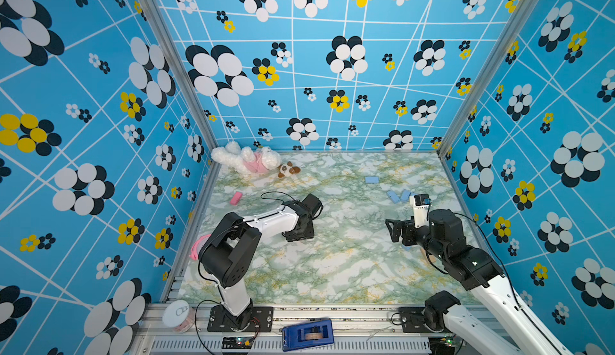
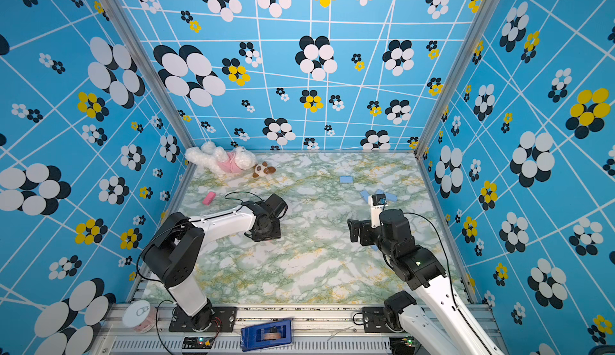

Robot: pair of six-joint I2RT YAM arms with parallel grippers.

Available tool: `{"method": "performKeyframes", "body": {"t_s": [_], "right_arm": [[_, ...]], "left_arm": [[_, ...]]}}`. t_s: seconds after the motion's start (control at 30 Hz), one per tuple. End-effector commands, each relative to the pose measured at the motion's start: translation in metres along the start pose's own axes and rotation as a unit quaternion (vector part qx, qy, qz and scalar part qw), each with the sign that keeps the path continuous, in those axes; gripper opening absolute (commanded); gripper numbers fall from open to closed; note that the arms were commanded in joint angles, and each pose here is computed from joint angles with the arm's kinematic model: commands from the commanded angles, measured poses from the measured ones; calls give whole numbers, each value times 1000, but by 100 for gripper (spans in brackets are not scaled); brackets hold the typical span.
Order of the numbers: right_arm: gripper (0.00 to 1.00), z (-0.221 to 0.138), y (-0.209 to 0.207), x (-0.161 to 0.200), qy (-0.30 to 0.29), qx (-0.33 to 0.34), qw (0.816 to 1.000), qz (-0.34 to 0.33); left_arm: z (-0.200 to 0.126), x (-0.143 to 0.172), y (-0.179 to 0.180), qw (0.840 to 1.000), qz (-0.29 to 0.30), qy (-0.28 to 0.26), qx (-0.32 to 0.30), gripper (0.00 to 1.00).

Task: Assemble the letter t with building blocks
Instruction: Assemble the building block at the center of the board.

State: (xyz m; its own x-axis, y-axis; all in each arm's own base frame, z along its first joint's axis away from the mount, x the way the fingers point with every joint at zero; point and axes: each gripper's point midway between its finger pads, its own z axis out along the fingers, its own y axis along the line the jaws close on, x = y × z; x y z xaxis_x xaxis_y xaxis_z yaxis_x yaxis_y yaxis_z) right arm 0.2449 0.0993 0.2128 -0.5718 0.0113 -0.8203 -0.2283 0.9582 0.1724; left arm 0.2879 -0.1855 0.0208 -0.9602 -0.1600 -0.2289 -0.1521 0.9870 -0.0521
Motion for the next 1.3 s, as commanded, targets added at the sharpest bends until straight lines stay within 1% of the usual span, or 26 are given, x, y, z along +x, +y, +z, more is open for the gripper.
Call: {"method": "performKeyframes", "body": {"t_s": [0.0, 0.53, 0.93, 1.07, 1.13, 1.23, 1.27], "right_arm": [[99, 1, 0, 5, 1, 1, 1000, 7], [99, 1, -1, 6, 2, 2, 1000, 7], [99, 0, -1, 5, 0, 3, 1000, 7], [99, -1, -2, 5, 0, 4, 1000, 6], [99, 0, -1, 5, -1, 3, 1000, 7], [99, 0, -1, 4, -1, 3, 1000, 6], [99, 0, -1, 5, 0, 3, 1000, 6]], "left_arm": [[-7, -2, -6, 1000, -6, -6, 11, 55], [-8, -10, -7, 1000, 5, -12, 1, 54], [-13, -10, 6, 1000, 11, -14, -25, 54], [-20, -6, 18, 999, 10, -14, -38, 55], [-29, -7, 23, 999, 5, -22, -40, 56], [-53, -14, 25, 999, -1, -43, -22, 59], [-66, -20, 25, 998, -3, -58, -13, 60]]}}
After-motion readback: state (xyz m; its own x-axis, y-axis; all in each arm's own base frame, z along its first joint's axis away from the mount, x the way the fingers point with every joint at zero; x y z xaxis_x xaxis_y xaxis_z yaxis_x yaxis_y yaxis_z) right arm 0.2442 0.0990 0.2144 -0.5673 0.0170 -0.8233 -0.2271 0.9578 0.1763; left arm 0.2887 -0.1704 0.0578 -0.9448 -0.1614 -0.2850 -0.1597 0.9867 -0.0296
